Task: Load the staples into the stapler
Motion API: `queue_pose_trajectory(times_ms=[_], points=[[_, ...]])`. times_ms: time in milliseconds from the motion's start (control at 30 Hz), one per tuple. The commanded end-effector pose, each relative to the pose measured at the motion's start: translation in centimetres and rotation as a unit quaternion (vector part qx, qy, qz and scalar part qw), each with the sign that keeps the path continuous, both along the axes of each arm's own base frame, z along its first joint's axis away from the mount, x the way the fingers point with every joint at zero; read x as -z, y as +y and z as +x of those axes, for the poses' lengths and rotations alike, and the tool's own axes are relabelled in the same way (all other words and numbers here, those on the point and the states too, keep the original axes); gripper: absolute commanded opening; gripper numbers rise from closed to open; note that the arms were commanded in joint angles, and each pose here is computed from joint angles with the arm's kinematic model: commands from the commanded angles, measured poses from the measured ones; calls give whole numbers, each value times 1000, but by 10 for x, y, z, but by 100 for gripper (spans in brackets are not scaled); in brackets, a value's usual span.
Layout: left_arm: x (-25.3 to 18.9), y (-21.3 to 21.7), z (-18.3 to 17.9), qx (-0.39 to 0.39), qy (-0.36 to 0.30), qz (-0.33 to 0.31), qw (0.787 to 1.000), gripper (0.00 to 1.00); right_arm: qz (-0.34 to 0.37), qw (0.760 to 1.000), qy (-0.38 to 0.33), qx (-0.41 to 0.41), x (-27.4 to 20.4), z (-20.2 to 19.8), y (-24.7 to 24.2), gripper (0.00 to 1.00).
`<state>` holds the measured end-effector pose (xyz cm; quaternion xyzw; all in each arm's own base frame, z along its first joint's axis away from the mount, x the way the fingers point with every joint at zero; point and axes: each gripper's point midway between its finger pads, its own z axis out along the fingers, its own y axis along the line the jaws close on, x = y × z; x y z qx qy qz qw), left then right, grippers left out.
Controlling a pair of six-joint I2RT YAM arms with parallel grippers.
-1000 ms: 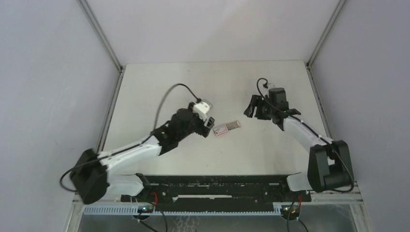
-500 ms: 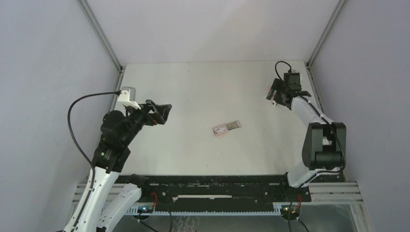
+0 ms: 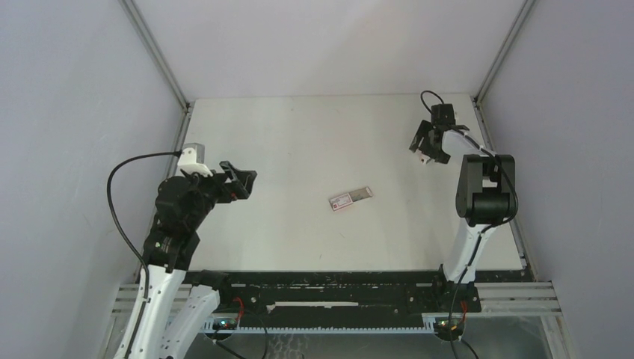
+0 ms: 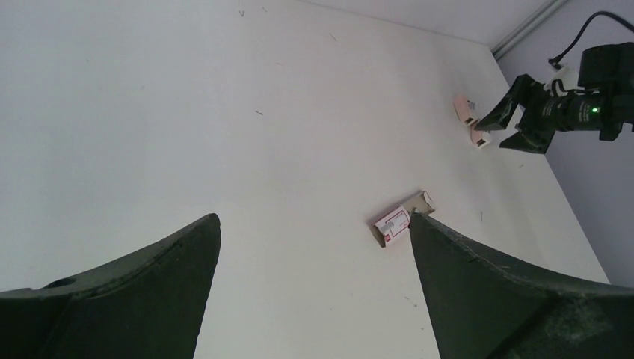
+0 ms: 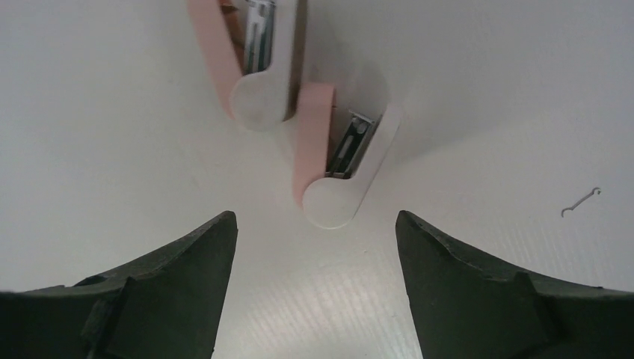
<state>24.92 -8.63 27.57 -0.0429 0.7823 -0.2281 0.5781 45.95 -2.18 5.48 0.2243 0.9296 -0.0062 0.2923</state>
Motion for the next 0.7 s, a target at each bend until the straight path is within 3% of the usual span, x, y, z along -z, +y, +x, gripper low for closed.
queue_pose_trajectory(times_ms=[0, 333, 667], points=[[0, 6, 1, -8, -10, 7, 1000, 99, 10, 999, 6, 31, 6, 5, -12, 75], [2, 10, 3, -16, -6, 6, 1000, 99, 27, 999, 21, 42, 26, 8, -22, 63], [7, 6, 7, -5, -4, -8, 1000, 92, 53, 998, -6, 14, 3, 5, -12, 14]])
